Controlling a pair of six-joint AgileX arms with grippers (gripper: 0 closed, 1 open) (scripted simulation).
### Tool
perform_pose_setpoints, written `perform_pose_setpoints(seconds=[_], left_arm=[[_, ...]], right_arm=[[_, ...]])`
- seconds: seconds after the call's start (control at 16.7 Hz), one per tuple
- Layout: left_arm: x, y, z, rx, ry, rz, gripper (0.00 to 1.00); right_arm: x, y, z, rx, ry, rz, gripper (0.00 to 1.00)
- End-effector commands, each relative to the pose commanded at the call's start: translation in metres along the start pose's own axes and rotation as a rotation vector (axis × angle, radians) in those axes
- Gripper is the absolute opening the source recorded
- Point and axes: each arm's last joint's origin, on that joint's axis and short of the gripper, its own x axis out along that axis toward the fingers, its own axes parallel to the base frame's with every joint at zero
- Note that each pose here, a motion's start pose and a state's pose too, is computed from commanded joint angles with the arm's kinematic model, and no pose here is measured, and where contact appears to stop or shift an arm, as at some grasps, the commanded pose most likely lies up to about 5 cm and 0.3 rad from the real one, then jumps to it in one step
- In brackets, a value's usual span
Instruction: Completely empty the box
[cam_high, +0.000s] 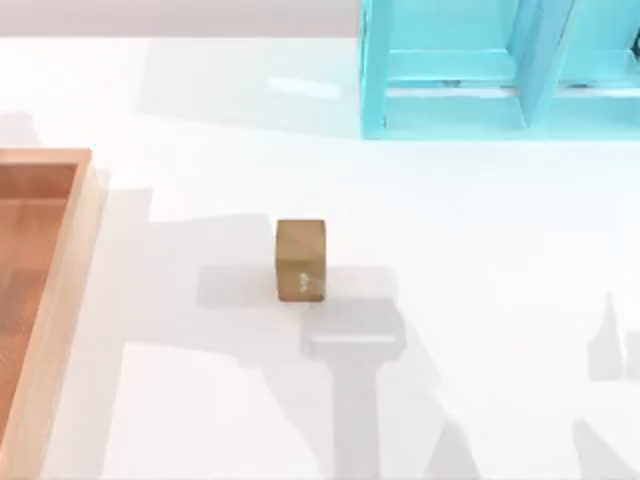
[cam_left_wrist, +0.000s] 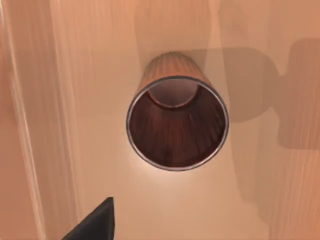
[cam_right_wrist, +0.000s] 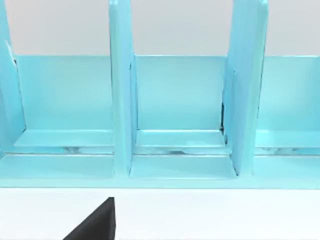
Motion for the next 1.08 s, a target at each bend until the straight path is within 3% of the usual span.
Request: perform_pose_setpoints(seconds=[0.66,1.02,1.08], left_arm=[[0.090,0.001,0.001,-0.002,0.001,-0.001,1.00],[0.099,0.001,-0.001,-0.002,-0.001,-0.001,1.00],[0.099,0.001,-0.001,-0.002,-0.001,-0.001,0.92]], right_arm=[[0.000,0.000,0.000,0.000,0.000,0.000,1.00],[0.000,0.000,0.000,0.000,0.000,0.000,1.00],[0.000,0.000,0.000,0.000,0.000,0.000,1.00]])
